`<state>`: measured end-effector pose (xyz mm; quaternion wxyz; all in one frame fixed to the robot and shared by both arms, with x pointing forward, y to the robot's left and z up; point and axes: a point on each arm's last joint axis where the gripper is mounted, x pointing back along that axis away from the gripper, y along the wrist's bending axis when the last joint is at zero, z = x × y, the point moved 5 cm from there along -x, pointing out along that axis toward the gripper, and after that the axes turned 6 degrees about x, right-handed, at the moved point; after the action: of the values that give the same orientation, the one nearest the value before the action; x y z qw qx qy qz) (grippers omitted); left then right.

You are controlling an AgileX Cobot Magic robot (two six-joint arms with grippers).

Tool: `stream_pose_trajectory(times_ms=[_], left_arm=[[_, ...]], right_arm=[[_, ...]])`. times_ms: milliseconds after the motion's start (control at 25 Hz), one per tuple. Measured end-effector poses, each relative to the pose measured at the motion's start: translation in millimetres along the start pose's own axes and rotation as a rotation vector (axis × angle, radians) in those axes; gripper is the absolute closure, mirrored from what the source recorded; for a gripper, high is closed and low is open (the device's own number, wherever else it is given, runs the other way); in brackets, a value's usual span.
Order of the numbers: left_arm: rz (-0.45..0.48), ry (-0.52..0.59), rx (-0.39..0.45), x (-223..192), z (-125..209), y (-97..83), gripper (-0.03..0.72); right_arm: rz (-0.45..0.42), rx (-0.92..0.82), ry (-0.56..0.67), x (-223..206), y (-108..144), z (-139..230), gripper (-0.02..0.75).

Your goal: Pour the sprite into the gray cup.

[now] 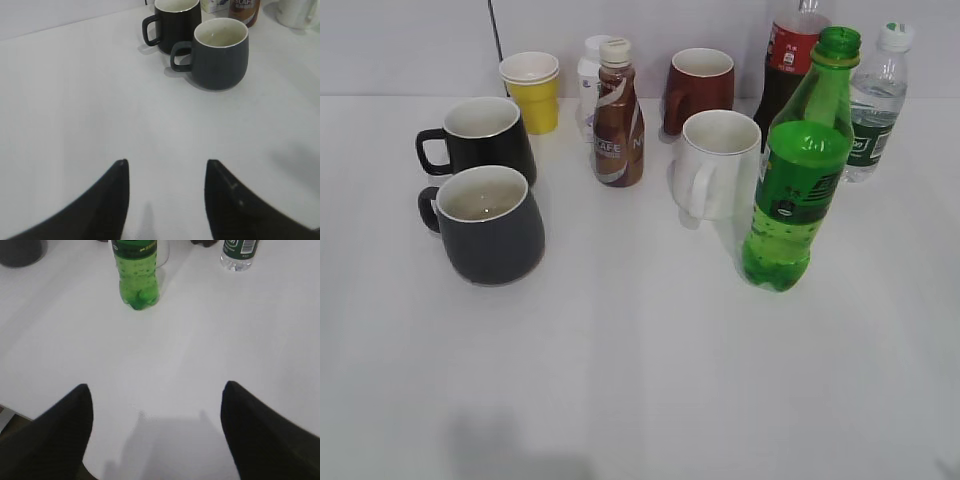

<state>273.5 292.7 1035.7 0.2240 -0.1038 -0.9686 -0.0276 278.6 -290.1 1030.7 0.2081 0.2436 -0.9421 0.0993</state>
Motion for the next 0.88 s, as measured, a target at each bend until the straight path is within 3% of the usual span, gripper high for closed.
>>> stream_pose_trajectory(times_ms=[400, 480, 720, 880], left_arm=[[0.001, 0.000, 0.001, 0, 0, -0.1, 0.322], [0.001, 0.000, 0.001, 0, 0, -0.1, 0.329], [-0.037, 0.000, 0.020, 0, 0, 1.4, 0.367], [-0.083, 0.000, 0.043, 0, 0, 3.2, 0.397]], right_arm=[[0.016, -0.005, -0.009, 0, -1, -1, 0.144], [0.080, -0.036, -0.003, 1, -3, -1, 0.144], [0.402, -0.192, 0.024, 8, -16, 3, 0.146], [0.459, -0.219, 0.029, 9, -18, 4, 0.145]])
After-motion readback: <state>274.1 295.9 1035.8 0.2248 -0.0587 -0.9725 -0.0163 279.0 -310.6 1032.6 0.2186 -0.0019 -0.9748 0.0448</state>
